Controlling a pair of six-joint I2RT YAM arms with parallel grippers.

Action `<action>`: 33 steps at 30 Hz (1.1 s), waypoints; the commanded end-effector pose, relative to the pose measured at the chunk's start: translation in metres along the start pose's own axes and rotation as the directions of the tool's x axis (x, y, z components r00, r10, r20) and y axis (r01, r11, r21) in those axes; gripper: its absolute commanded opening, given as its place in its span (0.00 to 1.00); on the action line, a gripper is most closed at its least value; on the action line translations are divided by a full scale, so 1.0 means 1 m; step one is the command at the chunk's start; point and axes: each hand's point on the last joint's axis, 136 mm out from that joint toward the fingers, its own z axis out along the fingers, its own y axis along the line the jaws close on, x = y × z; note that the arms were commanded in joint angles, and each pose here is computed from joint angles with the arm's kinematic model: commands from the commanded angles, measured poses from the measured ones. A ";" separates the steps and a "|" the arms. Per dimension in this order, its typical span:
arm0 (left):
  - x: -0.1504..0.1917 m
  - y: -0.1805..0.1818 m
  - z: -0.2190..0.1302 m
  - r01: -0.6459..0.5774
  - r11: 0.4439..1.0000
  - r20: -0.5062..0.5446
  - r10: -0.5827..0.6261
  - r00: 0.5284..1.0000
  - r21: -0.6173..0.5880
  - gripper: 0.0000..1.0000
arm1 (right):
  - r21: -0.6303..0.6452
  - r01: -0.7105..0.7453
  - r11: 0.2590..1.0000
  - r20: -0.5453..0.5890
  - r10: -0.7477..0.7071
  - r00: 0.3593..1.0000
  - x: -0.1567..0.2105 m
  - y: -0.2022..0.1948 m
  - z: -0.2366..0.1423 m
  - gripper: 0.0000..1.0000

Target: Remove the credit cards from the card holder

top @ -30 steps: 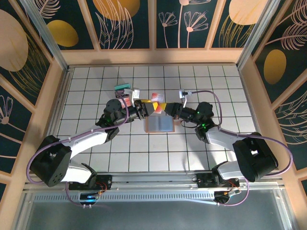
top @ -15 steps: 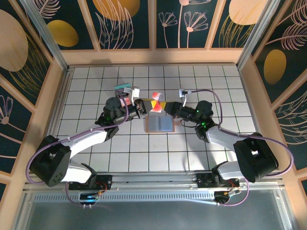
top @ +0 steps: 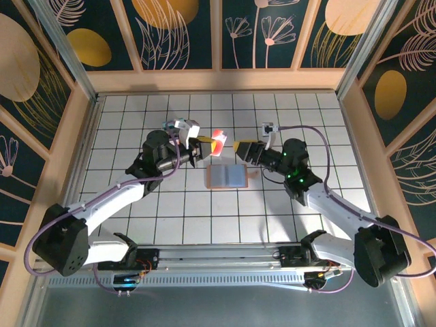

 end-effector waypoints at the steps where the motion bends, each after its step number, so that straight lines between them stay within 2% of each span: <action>1: 0.003 0.014 -0.008 -0.162 0.983 -0.080 0.155 0.985 -0.087 0.00 | 0.151 0.046 0.987 0.033 -0.051 0.998 -0.011 -0.016 -0.010 0.56; 8: 0.011 0.032 -0.007 -0.249 0.957 -0.158 0.225 0.961 -0.150 0.00 | 0.245 0.052 0.968 0.103 -0.079 0.992 -0.024 -0.023 -0.029 0.68; 11: 0.015 0.050 -0.009 -0.339 0.917 -0.221 0.293 0.930 -0.211 0.00 | 0.282 0.050 0.958 0.121 -0.088 0.989 -0.027 -0.026 -0.036 0.73; 14: 0.013 0.063 -0.014 -0.405 0.891 -0.260 0.349 0.900 -0.207 0.00 | 0.329 0.045 0.943 0.122 -0.090 0.988 -0.029 -0.033 -0.041 0.80; 18: 0.012 0.082 -0.024 -0.469 0.867 -0.309 0.405 0.861 -0.171 0.00 | 0.390 0.027 0.920 0.127 -0.083 0.988 -0.028 -0.044 -0.045 0.98; 24: 0.014 0.107 -0.032 -0.561 0.820 -0.392 0.481 0.784 -0.115 0.00 | 0.404 0.020 0.914 0.132 -0.080 0.988 -0.030 -0.045 -0.047 0.99; 33: 0.030 0.165 -0.037 -0.581 0.809 -0.544 0.451 0.708 -0.086 0.00 | 0.418 0.014 0.908 0.129 -0.075 0.989 -0.032 -0.047 -0.046 0.99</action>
